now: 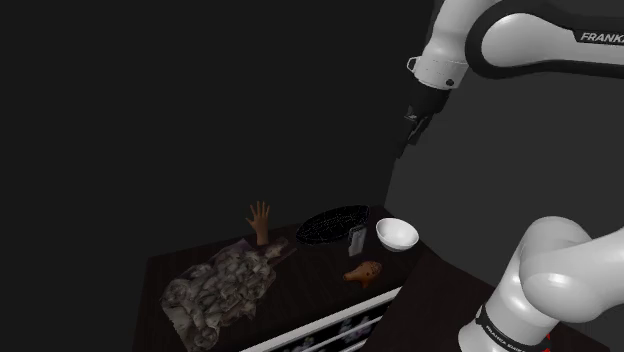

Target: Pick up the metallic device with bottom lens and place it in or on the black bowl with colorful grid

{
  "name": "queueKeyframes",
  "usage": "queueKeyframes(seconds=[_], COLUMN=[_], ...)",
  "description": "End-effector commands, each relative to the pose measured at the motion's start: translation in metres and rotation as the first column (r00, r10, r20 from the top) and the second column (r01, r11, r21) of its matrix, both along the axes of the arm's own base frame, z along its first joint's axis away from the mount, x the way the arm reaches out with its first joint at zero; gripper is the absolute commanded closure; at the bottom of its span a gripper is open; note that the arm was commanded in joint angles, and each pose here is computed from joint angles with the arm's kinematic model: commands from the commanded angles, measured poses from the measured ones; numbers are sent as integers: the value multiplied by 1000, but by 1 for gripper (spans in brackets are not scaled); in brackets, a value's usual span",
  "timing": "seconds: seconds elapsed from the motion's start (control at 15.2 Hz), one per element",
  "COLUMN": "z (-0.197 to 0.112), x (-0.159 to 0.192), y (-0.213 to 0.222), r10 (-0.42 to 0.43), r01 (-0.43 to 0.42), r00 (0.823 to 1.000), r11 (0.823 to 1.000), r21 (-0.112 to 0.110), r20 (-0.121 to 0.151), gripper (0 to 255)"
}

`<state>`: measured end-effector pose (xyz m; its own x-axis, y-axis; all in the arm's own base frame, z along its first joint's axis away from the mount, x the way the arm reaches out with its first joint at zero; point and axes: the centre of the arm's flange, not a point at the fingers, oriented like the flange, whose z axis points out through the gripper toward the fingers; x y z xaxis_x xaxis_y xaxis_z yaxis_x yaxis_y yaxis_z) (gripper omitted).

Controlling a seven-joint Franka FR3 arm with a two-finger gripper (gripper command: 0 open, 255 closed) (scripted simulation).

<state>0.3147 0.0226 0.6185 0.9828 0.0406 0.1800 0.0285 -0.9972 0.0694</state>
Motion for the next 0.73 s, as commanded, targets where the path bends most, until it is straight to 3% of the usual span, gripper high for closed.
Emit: queueKeyframes(seconds=[0.0, 0.66], z=[0, -108], x=[0, 63], y=[0, -53], r10=[0, -23], r01=[0, 24], r00=[1000, 998], r11=[1000, 999], r21=[0, 22], r20=[0, -53], gripper=[0, 0])
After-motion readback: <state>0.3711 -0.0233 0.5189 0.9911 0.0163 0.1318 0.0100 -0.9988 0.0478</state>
